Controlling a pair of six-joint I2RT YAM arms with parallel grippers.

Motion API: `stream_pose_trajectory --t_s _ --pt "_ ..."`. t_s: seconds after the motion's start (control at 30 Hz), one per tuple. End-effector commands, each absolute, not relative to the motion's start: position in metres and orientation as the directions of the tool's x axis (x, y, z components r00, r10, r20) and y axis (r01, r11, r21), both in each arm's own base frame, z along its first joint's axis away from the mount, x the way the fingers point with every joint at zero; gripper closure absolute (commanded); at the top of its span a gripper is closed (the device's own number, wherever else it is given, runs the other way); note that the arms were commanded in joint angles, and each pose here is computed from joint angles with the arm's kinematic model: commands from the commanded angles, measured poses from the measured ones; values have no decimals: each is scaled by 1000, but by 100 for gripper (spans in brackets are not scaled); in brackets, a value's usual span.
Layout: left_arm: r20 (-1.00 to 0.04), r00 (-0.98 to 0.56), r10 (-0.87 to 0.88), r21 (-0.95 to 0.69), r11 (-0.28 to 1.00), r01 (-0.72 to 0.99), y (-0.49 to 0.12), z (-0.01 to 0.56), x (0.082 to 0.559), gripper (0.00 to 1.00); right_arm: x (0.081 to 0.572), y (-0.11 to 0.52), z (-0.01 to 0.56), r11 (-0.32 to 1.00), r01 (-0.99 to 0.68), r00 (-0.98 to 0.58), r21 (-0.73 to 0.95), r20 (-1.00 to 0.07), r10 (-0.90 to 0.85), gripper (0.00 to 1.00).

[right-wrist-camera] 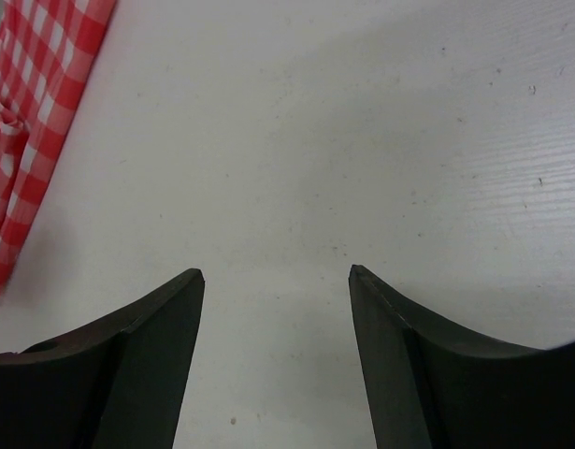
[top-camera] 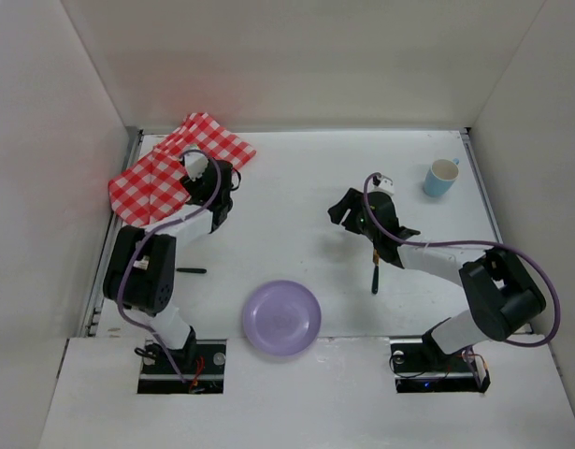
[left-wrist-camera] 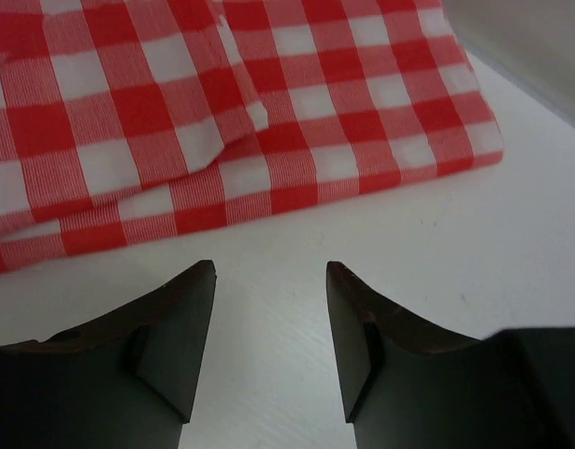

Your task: Set the dinner table for one person

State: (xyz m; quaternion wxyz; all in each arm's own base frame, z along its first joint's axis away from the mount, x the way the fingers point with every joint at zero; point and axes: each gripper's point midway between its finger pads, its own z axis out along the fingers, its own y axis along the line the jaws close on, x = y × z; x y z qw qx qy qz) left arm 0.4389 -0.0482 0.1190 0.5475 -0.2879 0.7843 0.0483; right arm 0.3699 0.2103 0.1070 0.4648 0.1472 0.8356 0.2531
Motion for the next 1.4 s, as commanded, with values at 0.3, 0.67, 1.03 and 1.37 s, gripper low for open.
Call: stream_pose_trajectory --t_s 0.3,0.67,1.03,1.37 --pt "-912 -281 -299 -64 781 -622 17 112 528 33 378 220 120 825 -45 -501 563 -727 469 29" --pt "-838 -478 -264 63 823 -564 6 56 542 57 378 226 121 830 -60 -505 555 -734 454 29" --pt "-738 -536 -410 -253 904 -344 -132 39 546 92 377 215 121 835 -36 -487 549 -740 465 29" --pt "-776 -495 -391 -391 914 -110 -258 92 528 64 379 206 128 840 -32 -458 541 -755 469 34"
